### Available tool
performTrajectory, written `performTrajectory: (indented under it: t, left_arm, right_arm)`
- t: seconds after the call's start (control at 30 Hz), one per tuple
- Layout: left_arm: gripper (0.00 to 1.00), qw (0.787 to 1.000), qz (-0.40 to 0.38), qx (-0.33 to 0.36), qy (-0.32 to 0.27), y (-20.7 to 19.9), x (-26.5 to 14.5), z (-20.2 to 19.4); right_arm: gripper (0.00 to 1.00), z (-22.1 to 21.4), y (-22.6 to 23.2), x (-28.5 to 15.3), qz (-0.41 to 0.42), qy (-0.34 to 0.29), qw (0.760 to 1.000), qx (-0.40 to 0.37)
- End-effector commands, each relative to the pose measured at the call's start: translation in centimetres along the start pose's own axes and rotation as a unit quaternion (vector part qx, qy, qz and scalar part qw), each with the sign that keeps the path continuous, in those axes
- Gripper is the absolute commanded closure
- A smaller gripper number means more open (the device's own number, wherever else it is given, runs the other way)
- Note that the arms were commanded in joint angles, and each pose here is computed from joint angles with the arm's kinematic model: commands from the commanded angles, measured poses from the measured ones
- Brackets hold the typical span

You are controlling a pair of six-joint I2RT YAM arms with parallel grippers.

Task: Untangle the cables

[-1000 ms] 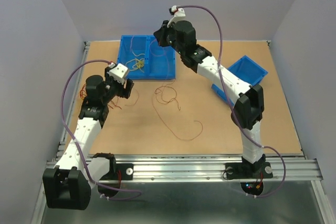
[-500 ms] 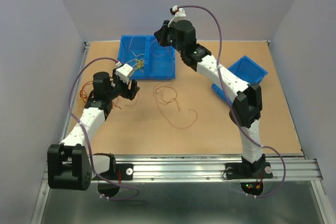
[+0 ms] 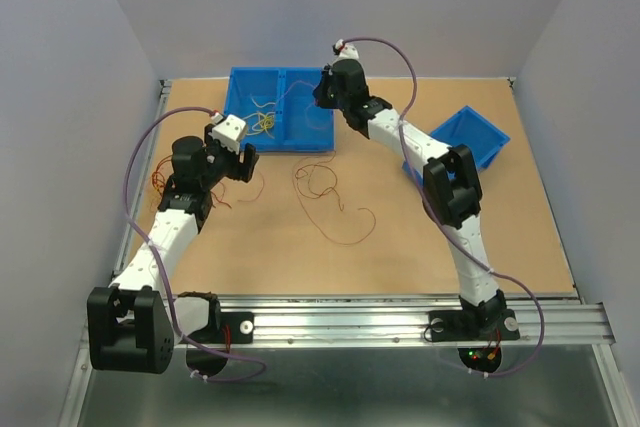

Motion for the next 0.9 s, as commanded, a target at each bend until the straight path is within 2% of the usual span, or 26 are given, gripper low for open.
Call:
performTrajectory:
  t: [0.0,0.13,0.2,0.27,0.4,0.57,0.6,0.83,0.87]
  left_arm:
    - [0.24,0.999,0.028,0.007,-0.045,0.1,-0.3,1.7]
    - [0.24,0.998,0.038,0.002,-0.043,0.4,-0.1,1.7]
    - [0.24,0.998,0.038,0.002,-0.043,0.4,0.0,1.7]
    - [0.24,0.998,0.038,0.002,-0.042,0.4,0.0,1.7]
    - [0.24,0.998,0.039,0.002,-0.04,0.4,0.0,1.6]
    - [0.24,0.999,0.039,0.004,-0.038,0.4,0.0,1.4]
    - [0.24,0.999,0.039,0.003,-0.037,0.4,0.0,1.4]
    - [0.24,0.999,0.038,0.004,-0.036,0.5,0.1,1.3]
    - [0.24,0.999,0.038,0.005,-0.036,0.5,0.0,1.4]
  right_arm:
    - [0.99,-1.6,-1.6,0.9,-0.063,0.027,0.998,-0.01]
    - [0.99,-5.0,-1.8,2.6,-0.078,0.074,0.993,-0.043]
    - [1.0,-4.8,-1.2,3.2,-0.087,0.068,0.992,-0.057]
    - [0.99,-6.6,-0.5,4.0,-0.102,0.086,0.987,-0.084]
    - [0.99,-6.2,1.7,4.6,-0.126,0.067,0.983,-0.117]
    - [0.99,-7.3,1.5,5.6,-0.144,0.067,0.979,-0.129]
    - [1.0,-8.8,1.3,6.2,-0.146,0.077,0.977,-0.137]
    - [1.0,-11.8,0.8,7.7,-0.147,0.093,0.973,-0.149]
    - [0.96,-11.9,0.8,7.7,-0.144,0.095,0.974,-0.149]
Point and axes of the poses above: each gripper's point midway between its finger pads, its own x axis out along the fingers, its own y axis along the line the jaws close on, z = x × y, the point moved 10 cm from there along -x, back along the fingers, and after that the axes turned 15 degrees about -x, right-handed, at the moved point
